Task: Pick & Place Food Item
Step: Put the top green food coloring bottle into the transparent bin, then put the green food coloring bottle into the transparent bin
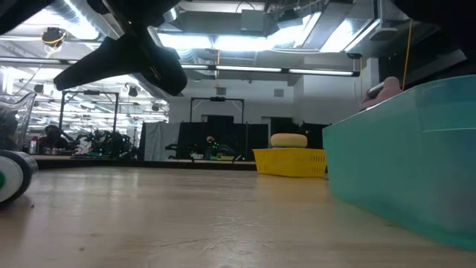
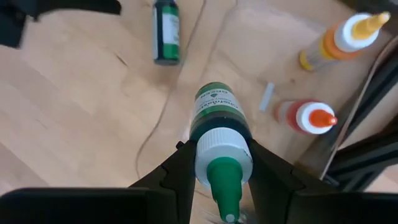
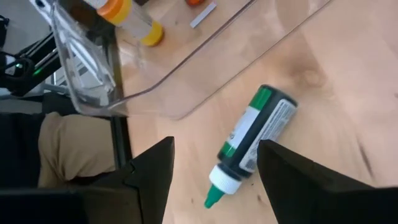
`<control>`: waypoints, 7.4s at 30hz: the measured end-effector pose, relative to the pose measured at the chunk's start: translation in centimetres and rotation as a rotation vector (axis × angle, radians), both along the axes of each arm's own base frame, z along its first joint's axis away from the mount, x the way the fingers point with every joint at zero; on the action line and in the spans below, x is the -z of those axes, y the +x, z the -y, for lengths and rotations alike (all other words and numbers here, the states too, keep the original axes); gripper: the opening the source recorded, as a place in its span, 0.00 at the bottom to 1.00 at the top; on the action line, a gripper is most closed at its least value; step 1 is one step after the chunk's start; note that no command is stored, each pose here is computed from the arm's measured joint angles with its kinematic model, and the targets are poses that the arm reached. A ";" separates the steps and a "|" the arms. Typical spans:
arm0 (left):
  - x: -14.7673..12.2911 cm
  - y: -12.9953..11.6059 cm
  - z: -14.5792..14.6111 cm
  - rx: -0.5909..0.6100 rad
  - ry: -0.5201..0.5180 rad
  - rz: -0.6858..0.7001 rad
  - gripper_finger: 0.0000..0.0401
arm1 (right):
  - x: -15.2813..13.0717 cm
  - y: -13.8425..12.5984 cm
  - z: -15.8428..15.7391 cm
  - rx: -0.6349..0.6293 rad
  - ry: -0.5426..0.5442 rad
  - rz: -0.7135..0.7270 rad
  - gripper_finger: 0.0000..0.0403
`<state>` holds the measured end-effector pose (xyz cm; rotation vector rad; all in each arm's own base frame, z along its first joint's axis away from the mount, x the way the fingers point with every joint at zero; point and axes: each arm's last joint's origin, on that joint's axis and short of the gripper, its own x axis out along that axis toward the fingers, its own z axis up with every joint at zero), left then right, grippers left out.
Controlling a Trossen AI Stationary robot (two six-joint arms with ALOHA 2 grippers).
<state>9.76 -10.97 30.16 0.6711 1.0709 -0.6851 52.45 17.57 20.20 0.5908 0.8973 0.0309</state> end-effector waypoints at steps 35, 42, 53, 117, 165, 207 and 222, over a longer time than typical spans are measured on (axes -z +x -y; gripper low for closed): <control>5.5 4.3 5.2 -0.010 0.176 -0.208 0.29 | 0.0 -0.3 -1.0 -0.039 -0.090 0.039 0.56; 5.7 4.7 5.1 -0.018 0.172 -0.226 0.29 | 0.0 -0.4 -1.3 -0.040 -0.090 0.046 0.56; 7.4 5.1 5.6 -0.008 0.188 -0.264 0.29 | 0.0 -0.5 -1.8 -0.037 -0.101 0.052 0.56; -13.2 4.9 6.4 -0.172 -0.179 0.723 0.47 | -5.4 -2.8 -0.8 0.057 -0.341 0.099 0.56; -12.6 3.6 13.6 -0.385 -0.266 0.970 0.46 | 5.3 1.9 2.1 0.101 -0.030 -0.043 0.56; -11.8 2.9 13.6 -0.327 -0.173 0.953 0.46 | -6.8 -1.9 3.1 0.170 -0.323 0.117 0.23; -9.7 3.4 13.1 -0.442 0.075 1.075 0.46 | -23.2 -9.0 -4.3 0.436 -0.885 0.833 0.23</control>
